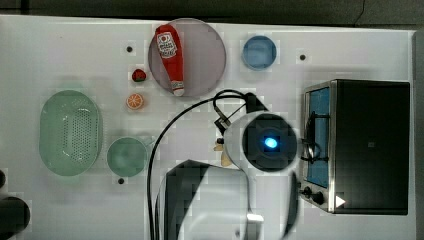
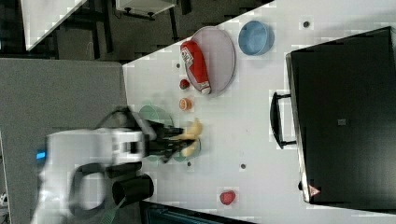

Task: Pick Banana and place it in mug.

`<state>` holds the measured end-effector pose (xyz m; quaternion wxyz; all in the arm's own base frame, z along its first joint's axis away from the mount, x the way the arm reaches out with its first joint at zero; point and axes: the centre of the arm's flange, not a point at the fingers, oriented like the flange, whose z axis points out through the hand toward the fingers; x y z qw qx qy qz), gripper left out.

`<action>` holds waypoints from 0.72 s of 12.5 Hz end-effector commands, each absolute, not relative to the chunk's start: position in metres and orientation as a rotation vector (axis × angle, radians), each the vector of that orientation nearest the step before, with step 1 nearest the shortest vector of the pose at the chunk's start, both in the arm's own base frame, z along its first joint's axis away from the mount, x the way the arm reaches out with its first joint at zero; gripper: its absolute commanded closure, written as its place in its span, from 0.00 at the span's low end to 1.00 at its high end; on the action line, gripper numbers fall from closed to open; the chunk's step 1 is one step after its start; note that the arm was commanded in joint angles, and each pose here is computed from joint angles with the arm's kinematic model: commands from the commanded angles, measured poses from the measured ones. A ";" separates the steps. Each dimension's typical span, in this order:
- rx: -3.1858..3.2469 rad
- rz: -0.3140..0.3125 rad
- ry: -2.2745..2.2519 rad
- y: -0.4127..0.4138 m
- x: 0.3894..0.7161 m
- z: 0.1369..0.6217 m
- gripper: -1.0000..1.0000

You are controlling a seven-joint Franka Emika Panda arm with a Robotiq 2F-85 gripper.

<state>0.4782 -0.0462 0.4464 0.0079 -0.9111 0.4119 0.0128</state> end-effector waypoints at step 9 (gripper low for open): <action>-2.935 0.030 1.240 0.168 0.449 0.506 0.66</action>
